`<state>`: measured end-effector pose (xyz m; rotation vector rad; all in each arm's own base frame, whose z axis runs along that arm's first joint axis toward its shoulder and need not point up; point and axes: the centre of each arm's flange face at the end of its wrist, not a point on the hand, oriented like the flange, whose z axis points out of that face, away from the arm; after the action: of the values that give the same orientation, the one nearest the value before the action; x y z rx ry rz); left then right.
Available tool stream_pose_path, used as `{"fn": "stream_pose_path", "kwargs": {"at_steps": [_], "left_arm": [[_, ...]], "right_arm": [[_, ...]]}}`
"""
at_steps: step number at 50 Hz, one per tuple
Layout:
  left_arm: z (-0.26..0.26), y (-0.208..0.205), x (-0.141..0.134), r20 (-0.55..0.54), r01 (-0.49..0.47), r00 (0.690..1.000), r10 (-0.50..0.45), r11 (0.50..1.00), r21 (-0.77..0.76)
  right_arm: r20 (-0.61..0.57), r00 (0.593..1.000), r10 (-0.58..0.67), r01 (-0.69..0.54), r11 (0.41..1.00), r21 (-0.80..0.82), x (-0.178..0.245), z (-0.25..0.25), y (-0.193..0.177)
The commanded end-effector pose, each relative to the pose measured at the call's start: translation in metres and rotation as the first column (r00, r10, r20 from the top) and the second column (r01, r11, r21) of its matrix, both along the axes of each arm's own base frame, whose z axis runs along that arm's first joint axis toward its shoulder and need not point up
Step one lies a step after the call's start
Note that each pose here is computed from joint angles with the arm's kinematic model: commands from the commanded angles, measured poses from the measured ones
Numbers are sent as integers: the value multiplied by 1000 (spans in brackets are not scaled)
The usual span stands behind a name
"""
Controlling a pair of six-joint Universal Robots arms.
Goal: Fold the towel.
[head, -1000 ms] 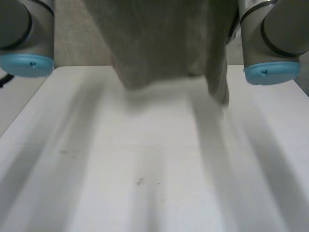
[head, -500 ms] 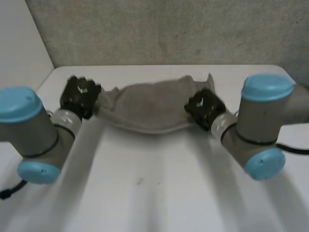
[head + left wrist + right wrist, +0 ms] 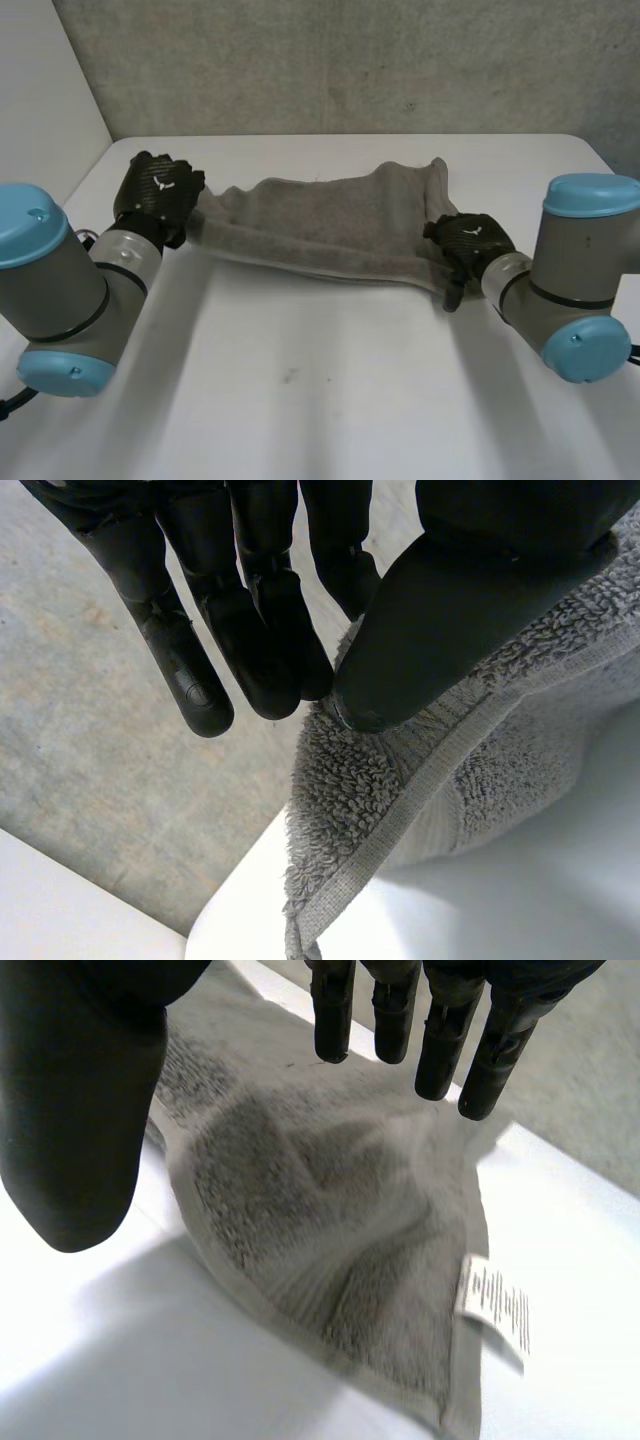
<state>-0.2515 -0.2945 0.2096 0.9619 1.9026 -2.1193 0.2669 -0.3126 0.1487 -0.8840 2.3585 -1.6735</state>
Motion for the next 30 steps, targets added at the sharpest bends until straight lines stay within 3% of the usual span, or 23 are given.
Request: {"fn": "stream_pose_path", "kwargs": {"at_steps": [1, 6, 14, 30], "left_arm": [[18, 2, -2, -38, 8, 999, -9, 1000, -16], [21, 2, 0, -38, 2, 999, -3, 1000, -21], [18, -4, 6, -34, -18, 999, 17, 1000, -13], [11, -8, 12, -28, -35, 999, 35, 999, 8]], "right_arm": [[20, 997, -68, 67, 997, 35, -20, -4, -11], [-10, 997, -80, 80, 996, 27, -33, 0, -23], [-211, 977, -37, 39, 999, 6, -52, -4, -44], [-161, 984, 81, -80, 997, 9, -39, -17, -57]]}}
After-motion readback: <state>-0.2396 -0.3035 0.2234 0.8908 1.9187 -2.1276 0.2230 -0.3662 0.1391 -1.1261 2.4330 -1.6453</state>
